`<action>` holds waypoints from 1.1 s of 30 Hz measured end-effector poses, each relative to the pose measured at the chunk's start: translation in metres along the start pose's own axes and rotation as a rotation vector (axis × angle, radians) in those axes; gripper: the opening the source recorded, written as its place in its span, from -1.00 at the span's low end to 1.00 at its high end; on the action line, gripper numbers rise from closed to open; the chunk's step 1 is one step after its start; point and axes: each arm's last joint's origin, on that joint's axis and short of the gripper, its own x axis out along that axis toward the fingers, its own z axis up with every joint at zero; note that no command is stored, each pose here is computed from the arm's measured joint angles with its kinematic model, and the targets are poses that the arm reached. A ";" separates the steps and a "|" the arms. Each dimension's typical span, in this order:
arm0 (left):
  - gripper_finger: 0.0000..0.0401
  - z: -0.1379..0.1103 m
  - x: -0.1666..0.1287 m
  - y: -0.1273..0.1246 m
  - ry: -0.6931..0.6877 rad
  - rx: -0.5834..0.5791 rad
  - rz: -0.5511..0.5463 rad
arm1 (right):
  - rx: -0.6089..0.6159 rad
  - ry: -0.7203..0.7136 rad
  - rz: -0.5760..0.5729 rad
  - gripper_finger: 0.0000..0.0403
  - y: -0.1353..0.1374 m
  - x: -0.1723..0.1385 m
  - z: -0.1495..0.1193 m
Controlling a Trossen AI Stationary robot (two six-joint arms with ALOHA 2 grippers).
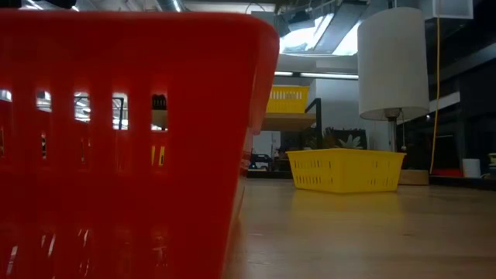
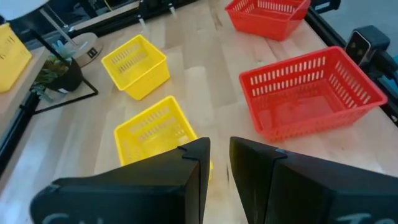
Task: Stack baskets on shelf by color
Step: Stack the black bin on the other black bin on the shelf
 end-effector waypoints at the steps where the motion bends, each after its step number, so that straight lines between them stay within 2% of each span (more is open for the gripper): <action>1: -0.73 0.000 0.000 0.000 -0.002 -0.002 0.005 | 0.037 -0.044 -0.014 -1.00 -0.012 0.007 -0.001; 6: -0.73 0.000 0.000 0.002 -0.012 0.000 0.053 | 0.069 -0.115 -0.017 -1.00 -0.048 0.042 -0.005; 9: -0.73 0.000 0.000 0.002 -0.015 -0.001 0.066 | 0.053 -0.061 -0.008 -1.00 -0.060 0.063 -0.008; 12: -0.73 0.000 0.000 0.002 -0.016 -0.028 0.066 | 0.052 0.059 0.021 -1.00 -0.068 0.082 -0.021; 19: -0.73 -0.001 0.000 0.002 -0.009 -0.059 0.073 | 0.147 0.235 0.085 -1.00 -0.064 0.108 -0.078; 26: -0.73 -0.001 0.000 0.003 -0.013 -0.067 0.087 | 0.214 0.300 0.105 -1.00 -0.064 0.108 -0.089; 29: -0.73 -0.001 0.000 0.003 -0.011 -0.064 0.088 | 0.230 0.311 0.221 -1.00 -0.052 0.105 -0.087; 33: -0.73 -0.001 0.000 0.004 -0.018 -0.056 0.115 | 0.258 0.350 0.447 -1.00 -0.010 0.093 -0.073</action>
